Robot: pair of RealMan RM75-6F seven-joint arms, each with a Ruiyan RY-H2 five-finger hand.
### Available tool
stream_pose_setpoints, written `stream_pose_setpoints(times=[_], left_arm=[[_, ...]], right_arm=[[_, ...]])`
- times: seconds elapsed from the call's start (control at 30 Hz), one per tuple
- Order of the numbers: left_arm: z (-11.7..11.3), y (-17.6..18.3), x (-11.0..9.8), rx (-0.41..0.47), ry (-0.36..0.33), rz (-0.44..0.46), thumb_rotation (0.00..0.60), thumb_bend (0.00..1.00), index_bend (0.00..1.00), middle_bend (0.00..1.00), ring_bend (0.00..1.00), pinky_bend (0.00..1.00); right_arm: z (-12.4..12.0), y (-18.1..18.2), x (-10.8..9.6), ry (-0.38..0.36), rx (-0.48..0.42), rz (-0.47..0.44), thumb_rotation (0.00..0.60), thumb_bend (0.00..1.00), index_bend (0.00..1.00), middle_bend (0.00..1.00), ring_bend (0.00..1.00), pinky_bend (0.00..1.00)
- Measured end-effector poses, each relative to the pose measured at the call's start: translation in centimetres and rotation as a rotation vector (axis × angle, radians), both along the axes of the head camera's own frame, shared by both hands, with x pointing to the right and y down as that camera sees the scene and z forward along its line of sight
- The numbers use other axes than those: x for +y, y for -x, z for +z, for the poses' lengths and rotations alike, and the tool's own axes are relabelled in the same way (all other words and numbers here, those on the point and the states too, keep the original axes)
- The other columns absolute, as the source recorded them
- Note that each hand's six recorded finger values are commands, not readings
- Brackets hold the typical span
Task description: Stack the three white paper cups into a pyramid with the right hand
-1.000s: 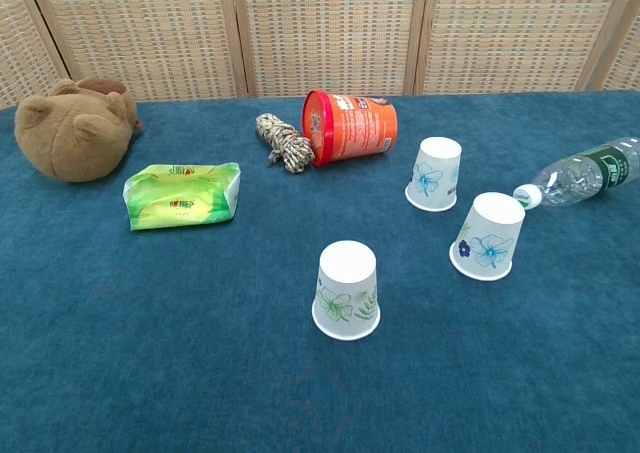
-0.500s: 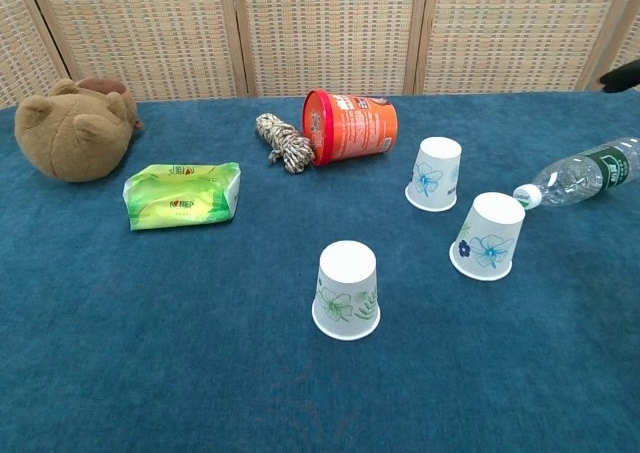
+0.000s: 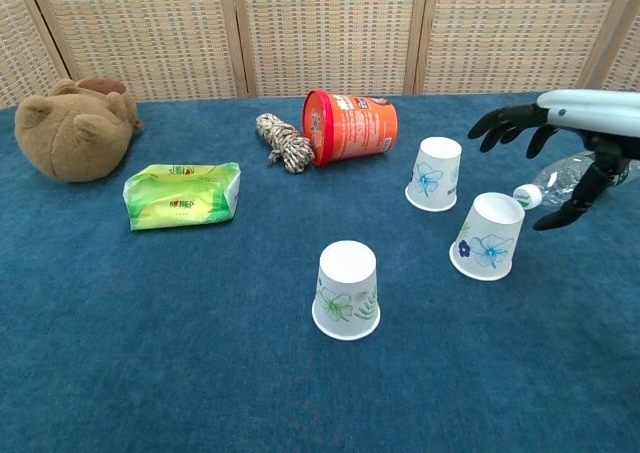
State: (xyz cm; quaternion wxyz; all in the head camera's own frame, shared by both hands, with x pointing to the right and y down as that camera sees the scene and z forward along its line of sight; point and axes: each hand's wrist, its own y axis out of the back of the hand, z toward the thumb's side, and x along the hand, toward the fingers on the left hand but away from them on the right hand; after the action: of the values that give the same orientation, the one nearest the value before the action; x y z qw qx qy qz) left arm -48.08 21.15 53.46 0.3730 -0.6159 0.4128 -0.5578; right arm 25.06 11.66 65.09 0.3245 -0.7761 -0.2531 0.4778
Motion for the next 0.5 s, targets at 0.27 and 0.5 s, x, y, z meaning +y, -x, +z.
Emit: stream_pose_setpoints(times=[0.27, 0.5], left_arm=[[0.1, 0.3, -0.2, 0.008, 0.014, -0.012, 0.6, 0.18, 0.0, 0.0, 0.0, 0.0], [0.4, 0.5, -0.4, 0.003, 0.024, -0.02, 0.6, 0.18, 0.0, 0.0, 0.0, 0.0]], right_arm=[[2.6, 2.5, -0.2, 0.019, 0.05, -0.046, 0.6, 0.31, 0.3, 0.35, 0.27, 0.37], [4.3, 2.7, -0.2, 0.034, 0.089, -0.051, 0.6, 0.39, 0.45, 0.49, 0.41, 0.51]])
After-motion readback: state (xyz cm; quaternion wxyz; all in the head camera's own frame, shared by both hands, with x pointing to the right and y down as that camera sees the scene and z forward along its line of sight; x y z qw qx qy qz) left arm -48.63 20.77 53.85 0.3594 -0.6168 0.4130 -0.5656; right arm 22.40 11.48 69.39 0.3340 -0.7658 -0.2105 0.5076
